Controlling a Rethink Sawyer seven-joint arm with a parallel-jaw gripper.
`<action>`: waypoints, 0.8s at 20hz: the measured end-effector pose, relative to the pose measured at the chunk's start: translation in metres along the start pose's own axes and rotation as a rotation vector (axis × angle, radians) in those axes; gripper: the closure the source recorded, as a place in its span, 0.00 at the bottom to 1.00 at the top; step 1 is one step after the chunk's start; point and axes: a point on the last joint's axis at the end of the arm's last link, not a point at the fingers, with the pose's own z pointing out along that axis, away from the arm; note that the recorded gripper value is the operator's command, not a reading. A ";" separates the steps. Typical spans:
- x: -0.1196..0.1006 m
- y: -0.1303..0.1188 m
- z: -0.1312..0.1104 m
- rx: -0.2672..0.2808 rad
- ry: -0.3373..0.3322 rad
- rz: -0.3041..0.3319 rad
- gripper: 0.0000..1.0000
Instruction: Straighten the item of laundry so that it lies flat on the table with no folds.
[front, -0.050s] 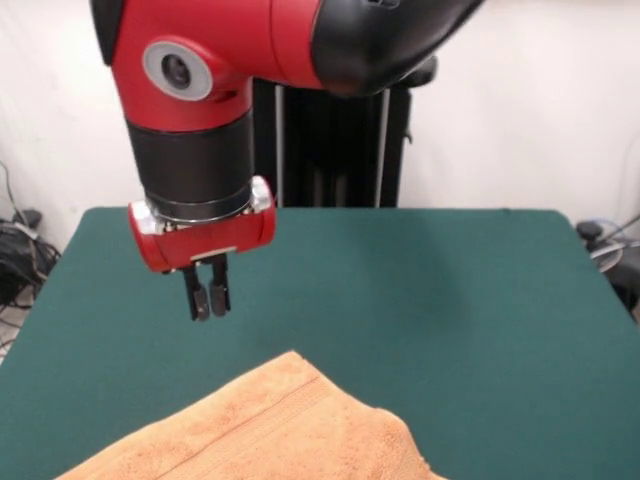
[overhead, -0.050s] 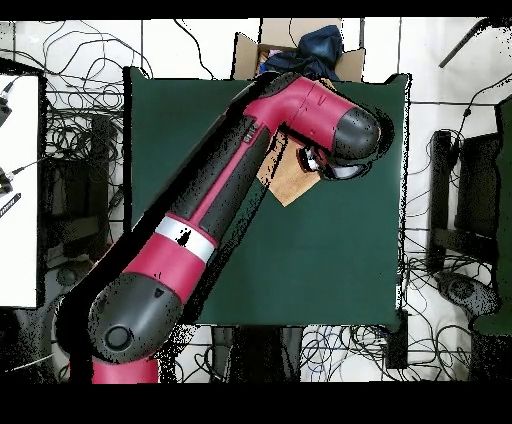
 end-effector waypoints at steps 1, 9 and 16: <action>0.000 -0.001 0.002 -0.003 0.000 0.001 1.00; -0.005 0.004 0.026 -0.065 -0.076 0.035 1.00; -0.014 0.010 0.051 -0.099 -0.172 0.076 1.00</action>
